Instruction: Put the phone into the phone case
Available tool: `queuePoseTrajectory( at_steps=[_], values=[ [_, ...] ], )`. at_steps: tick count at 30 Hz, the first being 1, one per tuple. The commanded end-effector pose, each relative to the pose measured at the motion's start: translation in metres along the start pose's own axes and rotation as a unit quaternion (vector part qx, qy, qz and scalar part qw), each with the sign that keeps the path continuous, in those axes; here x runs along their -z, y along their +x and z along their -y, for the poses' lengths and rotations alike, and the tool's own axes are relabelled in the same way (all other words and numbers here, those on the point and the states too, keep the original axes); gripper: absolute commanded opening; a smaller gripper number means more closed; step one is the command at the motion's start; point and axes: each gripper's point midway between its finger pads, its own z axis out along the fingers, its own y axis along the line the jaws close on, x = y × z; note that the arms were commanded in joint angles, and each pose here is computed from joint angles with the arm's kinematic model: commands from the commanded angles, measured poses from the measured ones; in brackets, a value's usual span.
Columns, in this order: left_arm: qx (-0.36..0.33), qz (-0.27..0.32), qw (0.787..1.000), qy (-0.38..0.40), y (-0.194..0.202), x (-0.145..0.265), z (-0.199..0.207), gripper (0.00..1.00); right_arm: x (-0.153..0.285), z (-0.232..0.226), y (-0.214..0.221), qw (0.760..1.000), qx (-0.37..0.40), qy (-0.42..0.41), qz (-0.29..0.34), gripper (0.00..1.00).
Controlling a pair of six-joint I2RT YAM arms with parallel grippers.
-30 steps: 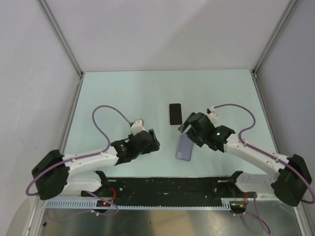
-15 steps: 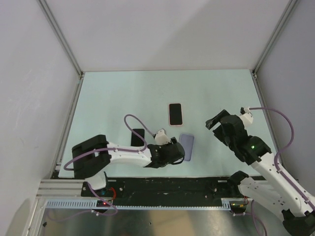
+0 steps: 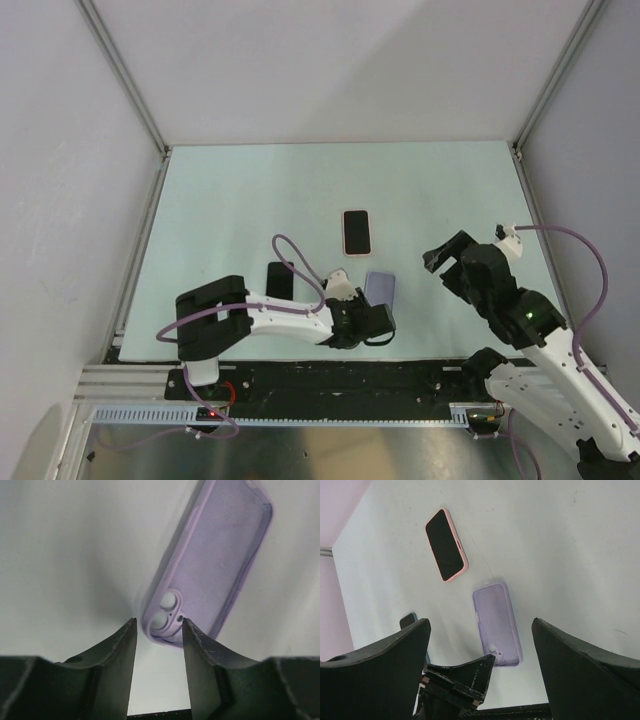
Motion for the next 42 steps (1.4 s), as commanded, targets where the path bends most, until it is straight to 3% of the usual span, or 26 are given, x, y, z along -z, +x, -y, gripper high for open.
queuePoseTrajectory(
  at_steps=[1,15,21,27,31,37,39,42],
  values=[
    [-0.007,0.056,0.998,-0.026,-0.017,0.001,-0.009,0.46,0.005,0.002,-0.004,1.0,0.008,-0.005,0.006,0.88],
    [-0.069,0.05,0.995,-0.047,-0.004,-0.007,-0.015,0.38,0.008,0.004,-0.004,1.0,0.004,-0.014,0.006,0.89],
    [-0.095,0.051,0.992,-0.066,-0.003,-0.01,-0.03,0.3,0.009,0.005,-0.002,1.0,0.002,-0.014,0.001,0.88],
    [-0.134,0.071,0.985,-0.084,-0.016,-0.009,-0.053,0.05,0.011,0.002,-0.002,1.0,-0.002,-0.023,0.002,0.88],
    [-0.184,0.112,0.973,-0.077,-0.05,0.001,-0.055,0.0,0.009,-0.002,-0.003,1.0,0.003,-0.027,0.003,0.89],
    [-0.361,0.21,0.904,-0.093,-0.122,0.029,-0.048,0.0,0.001,-0.004,-0.002,1.0,0.01,-0.022,0.002,0.88],
    [-0.438,0.219,0.866,-0.098,-0.137,0.031,-0.044,0.0,-0.003,-0.006,-0.001,1.0,0.013,-0.022,0.001,0.88],
    [-0.507,0.201,0.837,-0.047,-0.139,0.022,-0.033,0.0,-0.009,-0.012,0.005,0.999,0.022,-0.032,-0.012,0.88]
  ],
)
